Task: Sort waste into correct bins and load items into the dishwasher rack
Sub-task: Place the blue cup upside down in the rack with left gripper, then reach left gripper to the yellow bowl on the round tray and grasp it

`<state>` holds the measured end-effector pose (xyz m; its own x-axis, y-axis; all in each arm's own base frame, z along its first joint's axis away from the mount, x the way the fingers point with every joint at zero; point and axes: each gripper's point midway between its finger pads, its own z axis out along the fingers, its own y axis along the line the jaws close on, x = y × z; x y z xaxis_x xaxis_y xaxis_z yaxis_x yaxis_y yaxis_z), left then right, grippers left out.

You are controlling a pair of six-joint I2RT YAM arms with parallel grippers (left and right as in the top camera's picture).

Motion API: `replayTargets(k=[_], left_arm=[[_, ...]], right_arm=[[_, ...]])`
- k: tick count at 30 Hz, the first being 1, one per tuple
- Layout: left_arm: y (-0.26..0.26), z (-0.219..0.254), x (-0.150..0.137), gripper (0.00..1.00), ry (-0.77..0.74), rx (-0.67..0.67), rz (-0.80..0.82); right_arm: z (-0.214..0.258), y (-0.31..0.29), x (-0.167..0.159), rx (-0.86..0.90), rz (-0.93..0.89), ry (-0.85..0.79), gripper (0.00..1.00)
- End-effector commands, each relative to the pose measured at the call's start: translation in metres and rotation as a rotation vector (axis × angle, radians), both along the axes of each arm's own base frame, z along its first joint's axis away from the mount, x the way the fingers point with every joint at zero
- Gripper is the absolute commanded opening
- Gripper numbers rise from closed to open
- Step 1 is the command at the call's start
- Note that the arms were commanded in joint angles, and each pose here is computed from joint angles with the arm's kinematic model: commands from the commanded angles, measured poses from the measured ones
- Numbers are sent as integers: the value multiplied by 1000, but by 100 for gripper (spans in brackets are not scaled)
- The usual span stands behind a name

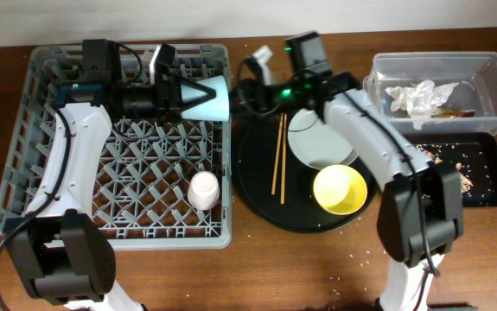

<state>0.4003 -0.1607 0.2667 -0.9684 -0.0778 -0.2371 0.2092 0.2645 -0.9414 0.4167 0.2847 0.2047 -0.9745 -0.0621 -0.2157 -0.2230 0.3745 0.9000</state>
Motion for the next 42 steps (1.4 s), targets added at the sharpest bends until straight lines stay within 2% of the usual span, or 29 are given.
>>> replayTargets(k=[1, 6, 7, 11, 16, 23, 26, 27, 29, 33, 37, 42], left_arm=[[18, -29, 15, 44, 1, 222, 113], [48, -52, 17, 44, 4, 665, 213], [54, -53, 14, 44, -29, 801, 212], [50, -67, 6, 44, -72, 1013, 168], [42, -101, 2, 44, -62, 1219, 97], [39, -157, -2, 44, 52, 1303, -10], [40, -162, -4, 65, 70, 1309, -24], [39, -162, -5, 76, 69, 1308, -25], [37, -161, -5, 85, 67, 1305, -28], [33, -144, 0, 86, 45, 1281, -14], [21, -96, 17, 86, -51, 1236, 41], [-32, -61, 20, 86, -175, 1077, 12]], right_arm=[[-17, -69, 23, -148, -108, -84, 77], [-12, -135, 20, -351, -203, -131, 76], [-1, -149, 18, -409, -217, -174, 79], [18, -175, 10, -500, -276, -212, 82], [12, -185, -1, -572, -288, -169, 82], [7, -191, -5, -612, -293, -147, 82], [6, -192, -4, -618, -296, -147, 82], [6, -192, -4, -618, -296, -147, 82], [6, -192, -4, -618, -296, -147, 82], [6, -192, -4, -618, -296, -146, 82], [6, -192, -5, -619, -295, -145, 82], [3, -198, -4, -658, -308, -140, 82]])
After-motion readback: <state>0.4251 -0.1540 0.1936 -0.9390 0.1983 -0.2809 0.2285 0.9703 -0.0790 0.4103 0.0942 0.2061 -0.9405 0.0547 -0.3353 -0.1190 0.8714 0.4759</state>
